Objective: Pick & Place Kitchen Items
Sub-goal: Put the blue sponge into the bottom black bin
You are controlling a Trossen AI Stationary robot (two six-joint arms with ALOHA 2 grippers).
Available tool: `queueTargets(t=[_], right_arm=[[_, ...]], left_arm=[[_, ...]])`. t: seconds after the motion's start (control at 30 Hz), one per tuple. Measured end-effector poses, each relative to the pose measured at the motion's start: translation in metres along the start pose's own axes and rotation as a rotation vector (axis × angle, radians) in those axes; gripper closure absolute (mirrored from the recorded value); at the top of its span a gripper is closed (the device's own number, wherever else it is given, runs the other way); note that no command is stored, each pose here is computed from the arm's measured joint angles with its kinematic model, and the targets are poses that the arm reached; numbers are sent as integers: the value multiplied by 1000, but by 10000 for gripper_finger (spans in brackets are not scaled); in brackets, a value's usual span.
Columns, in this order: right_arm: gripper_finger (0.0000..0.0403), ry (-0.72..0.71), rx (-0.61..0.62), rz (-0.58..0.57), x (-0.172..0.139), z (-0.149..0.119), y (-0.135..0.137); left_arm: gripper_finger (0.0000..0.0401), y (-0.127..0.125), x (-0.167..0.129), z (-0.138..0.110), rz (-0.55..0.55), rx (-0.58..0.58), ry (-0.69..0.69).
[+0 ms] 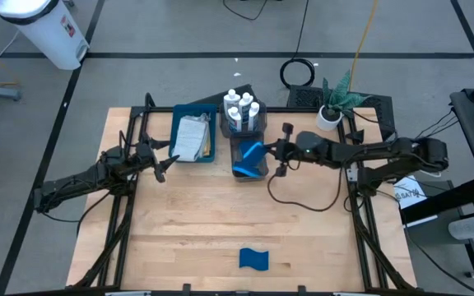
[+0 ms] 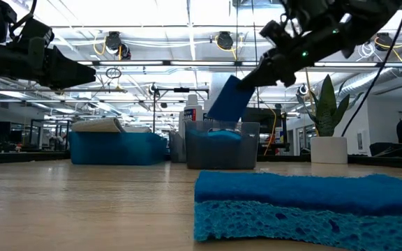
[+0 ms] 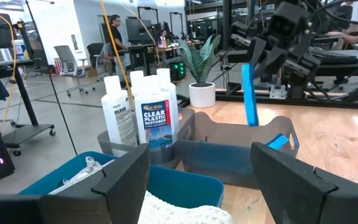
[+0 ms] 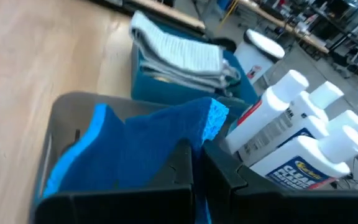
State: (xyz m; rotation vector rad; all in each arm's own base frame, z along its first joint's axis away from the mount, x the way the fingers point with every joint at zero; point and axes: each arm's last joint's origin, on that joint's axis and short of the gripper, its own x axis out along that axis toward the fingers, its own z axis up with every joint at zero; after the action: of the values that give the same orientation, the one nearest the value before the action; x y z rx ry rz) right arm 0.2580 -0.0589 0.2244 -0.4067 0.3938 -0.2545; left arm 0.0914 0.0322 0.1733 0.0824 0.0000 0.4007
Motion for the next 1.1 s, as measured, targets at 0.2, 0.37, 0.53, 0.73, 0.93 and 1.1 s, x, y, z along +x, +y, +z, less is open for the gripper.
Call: queueTargets(t=[0.2,0.37,0.53,0.73,0.93,1.1], right_arm=[[403,81,-69,39,19,-5,6],[403,101,-97,54,29,-7,9],[403,134,-109,74,36,-9,12],[403,148,-133,88,38,-9,13],[403,153,-132,93,38,-9,15],[403,153,-131,94,38,-9,14]], left_arm=[[118,0,0,0,0,0,0],[118,0,0,0,0,0,0],[118,0,0,0,0,0,0],[118,0,0,0,0,0,0],[118,0,0,0,0,0,0],[118,0,0,0,0,0,0]])
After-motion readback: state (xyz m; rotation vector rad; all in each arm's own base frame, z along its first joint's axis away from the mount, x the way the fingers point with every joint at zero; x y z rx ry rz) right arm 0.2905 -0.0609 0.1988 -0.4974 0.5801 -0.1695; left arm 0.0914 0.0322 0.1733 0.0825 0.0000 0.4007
